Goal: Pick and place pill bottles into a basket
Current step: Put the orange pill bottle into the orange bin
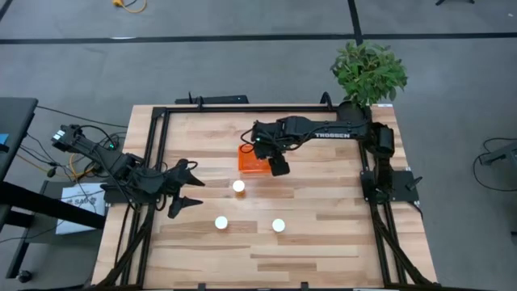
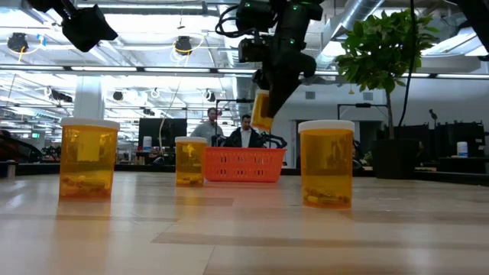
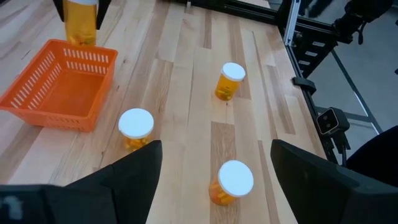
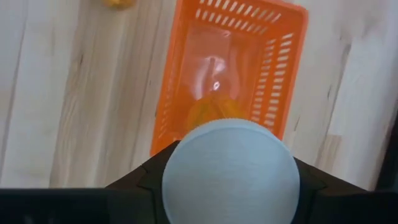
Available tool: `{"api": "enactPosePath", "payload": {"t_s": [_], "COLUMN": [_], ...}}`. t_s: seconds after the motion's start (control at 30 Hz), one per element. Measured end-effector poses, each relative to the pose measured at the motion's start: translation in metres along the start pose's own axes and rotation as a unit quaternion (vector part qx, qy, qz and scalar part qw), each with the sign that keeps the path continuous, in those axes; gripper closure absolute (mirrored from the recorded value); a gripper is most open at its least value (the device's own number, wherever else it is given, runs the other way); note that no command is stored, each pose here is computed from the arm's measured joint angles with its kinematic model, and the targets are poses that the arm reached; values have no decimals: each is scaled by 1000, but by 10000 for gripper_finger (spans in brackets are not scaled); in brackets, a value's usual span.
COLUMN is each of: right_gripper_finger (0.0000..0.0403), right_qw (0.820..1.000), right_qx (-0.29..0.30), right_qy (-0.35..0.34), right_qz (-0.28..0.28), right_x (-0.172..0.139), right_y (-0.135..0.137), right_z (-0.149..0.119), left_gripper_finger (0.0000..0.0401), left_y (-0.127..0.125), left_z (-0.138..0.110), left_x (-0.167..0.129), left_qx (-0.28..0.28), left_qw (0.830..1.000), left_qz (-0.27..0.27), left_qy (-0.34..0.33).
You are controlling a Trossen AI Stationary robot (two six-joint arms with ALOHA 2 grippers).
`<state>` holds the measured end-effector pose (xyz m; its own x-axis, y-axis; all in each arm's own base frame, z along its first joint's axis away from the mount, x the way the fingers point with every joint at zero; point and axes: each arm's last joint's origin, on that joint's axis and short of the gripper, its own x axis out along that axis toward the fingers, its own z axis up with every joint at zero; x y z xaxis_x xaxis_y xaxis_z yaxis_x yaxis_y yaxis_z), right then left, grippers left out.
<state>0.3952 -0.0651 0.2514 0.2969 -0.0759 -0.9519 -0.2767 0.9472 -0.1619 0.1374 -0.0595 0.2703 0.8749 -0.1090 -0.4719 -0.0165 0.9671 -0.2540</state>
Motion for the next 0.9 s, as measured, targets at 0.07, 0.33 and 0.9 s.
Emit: {"api": "enactPosePath", "payload": {"t_s": [0.07, 0.33, 0.9], "right_gripper_finger": [227, 211, 216], "right_qw": [1000, 1000, 998], "right_qx": [-1, -14, -34], "right_qy": [-5, -8, 34], "right_qz": [-3, -3, 42], "right_x": [0, 13, 50], "right_y": [-2, -3, -5], "right_z": [0, 5, -1], "left_gripper_finger": [110, 110, 110], "left_y": [0, 0, 0], "left_z": [0, 0, 0], "left_x": [0, 0, 0], "left_qx": [0, 0, 0], "left_qw": [1000, 1000, 1000], "left_qz": [0, 0, -2], "left_qy": [0, 0, 0]}}
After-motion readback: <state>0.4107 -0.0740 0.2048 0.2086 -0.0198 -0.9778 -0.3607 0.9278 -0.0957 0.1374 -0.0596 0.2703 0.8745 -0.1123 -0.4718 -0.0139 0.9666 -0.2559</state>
